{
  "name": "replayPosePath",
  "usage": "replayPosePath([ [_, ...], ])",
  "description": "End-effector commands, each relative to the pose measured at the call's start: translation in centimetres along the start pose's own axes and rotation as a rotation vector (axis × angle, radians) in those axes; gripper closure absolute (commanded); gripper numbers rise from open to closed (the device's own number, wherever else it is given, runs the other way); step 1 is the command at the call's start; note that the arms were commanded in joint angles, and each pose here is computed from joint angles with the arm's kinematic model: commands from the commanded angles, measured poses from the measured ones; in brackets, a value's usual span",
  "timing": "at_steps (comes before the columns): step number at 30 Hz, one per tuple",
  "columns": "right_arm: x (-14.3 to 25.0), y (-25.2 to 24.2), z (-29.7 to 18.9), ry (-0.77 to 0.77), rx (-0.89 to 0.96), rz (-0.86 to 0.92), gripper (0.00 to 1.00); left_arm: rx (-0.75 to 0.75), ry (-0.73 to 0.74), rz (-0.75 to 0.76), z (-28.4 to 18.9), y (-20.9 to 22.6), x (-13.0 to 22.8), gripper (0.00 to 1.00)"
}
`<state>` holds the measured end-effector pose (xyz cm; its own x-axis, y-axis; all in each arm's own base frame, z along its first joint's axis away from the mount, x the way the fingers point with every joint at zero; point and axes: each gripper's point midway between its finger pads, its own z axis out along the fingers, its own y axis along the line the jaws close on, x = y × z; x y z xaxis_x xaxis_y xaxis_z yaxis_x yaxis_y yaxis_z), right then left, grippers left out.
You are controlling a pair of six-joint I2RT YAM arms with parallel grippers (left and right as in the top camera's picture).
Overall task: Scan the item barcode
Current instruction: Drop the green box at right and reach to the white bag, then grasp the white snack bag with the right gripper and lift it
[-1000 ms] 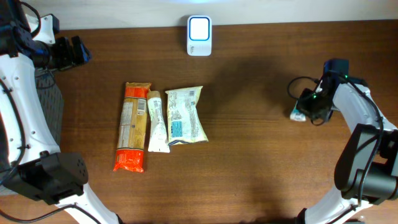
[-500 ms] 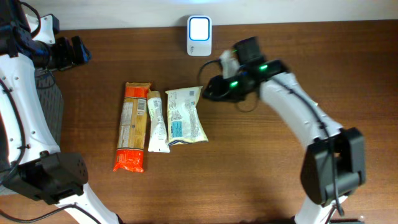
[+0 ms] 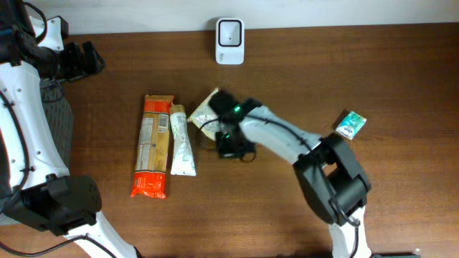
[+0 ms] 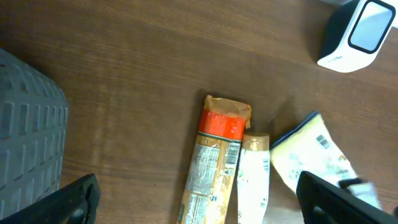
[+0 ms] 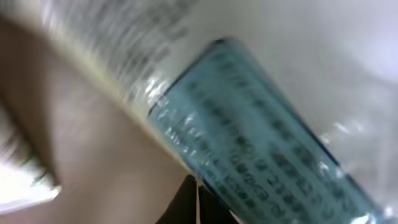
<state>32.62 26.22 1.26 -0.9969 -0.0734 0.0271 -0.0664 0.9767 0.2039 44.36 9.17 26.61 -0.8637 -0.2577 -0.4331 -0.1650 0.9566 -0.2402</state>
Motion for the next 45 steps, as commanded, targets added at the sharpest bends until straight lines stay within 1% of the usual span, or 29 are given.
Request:
replayPosePath([
  [1,-3.6,-7.6,-1.9,-0.035,0.039,0.151,0.78,0.006,-0.015,0.001,-0.6,-0.2,-0.2,0.01],
  [2,-4.7,-10.3,-2.6,-0.041,0.014,0.204,0.75,0.006,-0.015,0.001,-0.6,-0.2,-0.2,0.01],
  [3,-5.2,-11.5,-3.3,-0.031,-0.072,0.191,0.74,0.006,-0.015,0.001,-0.6,-0.2,-0.2,0.01],
  [4,-5.6,-11.0,-4.4,-0.033,-0.197,0.117,0.72,0.006,-0.015,0.001,-0.6,-0.2,-0.2,0.01],
  [5,-5.8,-9.0,-6.6,-0.062,-0.366,-0.045,0.7,0.006,-0.015,0.001,-0.6,-0.2,-0.2,0.01],
  [6,-5.8,-8.5,-8.9,-0.096,-0.442,-0.128,0.64,0.006,-0.015,0.001,-0.6,-0.2,-0.2,0.01],
  [7,-6.2,-9.3,-10.5,-0.128,-0.427,-0.118,0.55,0.006,-0.015,0.001,-0.6,-0.2,-0.2,0.01],
  [8,-6.9,-10.0,-11.7,-0.166,-0.415,-0.113,0.41,0.006,-0.015,0.001,-0.6,-0.2,-0.2,0.01],
  [9,-8.3,-10.8,-13.1,-0.238,-0.405,-0.13,0.27,0.006,-0.015,0.001,-0.6,-0.2,-0.2,0.01],
  [10,-9.9,-11.5,-13.9,-0.31,-0.392,-0.163,0.18,0.006,-0.015,0.001,-0.6,-0.2,-0.2,0.01],
  [11,-12.0,-12.7,-13.8,-0.389,-0.332,-0.179,0.09,0.006,-0.015,0.001,-0.6,-0.2,-0.2,0.01],
  [12,-13.0,-12.8,-13.7,-0.423,-0.321,-0.196,0.07,0.006,-0.015,0.001,-0.6,-0.2,-0.2,0.01],
  [14,-14.6,-11.7,-13.0,-0.472,-0.363,-0.243,0.04,0.006,-0.015,0.001,-0.6,-0.2,-0.2,0.01],
  [18,-16.0,-9.7,-10.6,-0.487,-0.439,-0.301,0.02,0.006,-0.015,0.001,-0.6,-0.2,-0.2,0.01],
  [23,-16.0,-7.9,-5.4,-0.419,-0.476,-0.328,0.01,0.006,-0.015,0.001,-0.6,-0.2,-0.2,0.01],
  [25,-16.0,-7.1,-4.0,-0.406,-0.522,-0.34,0.01,0.006,-0.016,0.001,-0.6,-0.2,-0.2,0.01],
  [28,-15.8,-6.1,-2.7,-0.384,-0.542,-0.335,0.01,0.006,-0.015,0.001,-0.6,-0.2,-0.2,0.01],
  [29,-15.0,-4.7,-1.6,-0.351,-0.581,-0.354,0.01,0.006,-0.015,0.001,-0.6,-0.2,-0.2,0.01],
  [34,-11.7,-2.9,1.2,-0.194,-0.589,-0.309,0.02,0.006,-0.015,0.001,-0.6,-0.2,-0.2,0.01],
  [36,-10.5,-2.7,2.4,-0.156,-0.549,-0.307,0.09,0.006,-0.015,0.001,-0.6,-0.2,-0.2,0.01],
  [37,-10.3,-3.0,3.0,-0.146,-0.516,-0.288,0.1,0.006,-0.015,0.001,-0.6,-0.2,-0.2,0.01],
  [38,-10.0,-3.9,4.0,-0.129,-0.452,-0.242,0.2,0.006,-0.015,0.001,-0.6,-0.2,-0.2,0.01],
  [39,-9.6,-4.1,4.7,-0.119,-0.431,-0.227,0.34,0.006,-0.016,0.001,-0.6,-0.2,-0.2,0.01],
  [40,-9.5,-4.1,4.9,-0.119,-0.436,-0.226,0.52,0.006,-0.015,0.001,-0.6,-0.2,-0.2,0.01],
  [41,-9.5,-4.1,5.0,-0.123,-0.44,-0.229,0.66,0.006,-0.015,0.001,-0.6,-0.2,-0.2,0.01],
  [44,-9.3,-3.8,4.9,-0.114,-0.46,-0.212,0.67,0.006,-0.015,0.001,-0.6,-0.2,-0.2,0.01],
  [45,-9.2,-3.6,4.8,-0.11,-0.476,-0.213,0.72,0.006,-0.015,0.001,-0.6,-0.2,-0.2,0.01],
])
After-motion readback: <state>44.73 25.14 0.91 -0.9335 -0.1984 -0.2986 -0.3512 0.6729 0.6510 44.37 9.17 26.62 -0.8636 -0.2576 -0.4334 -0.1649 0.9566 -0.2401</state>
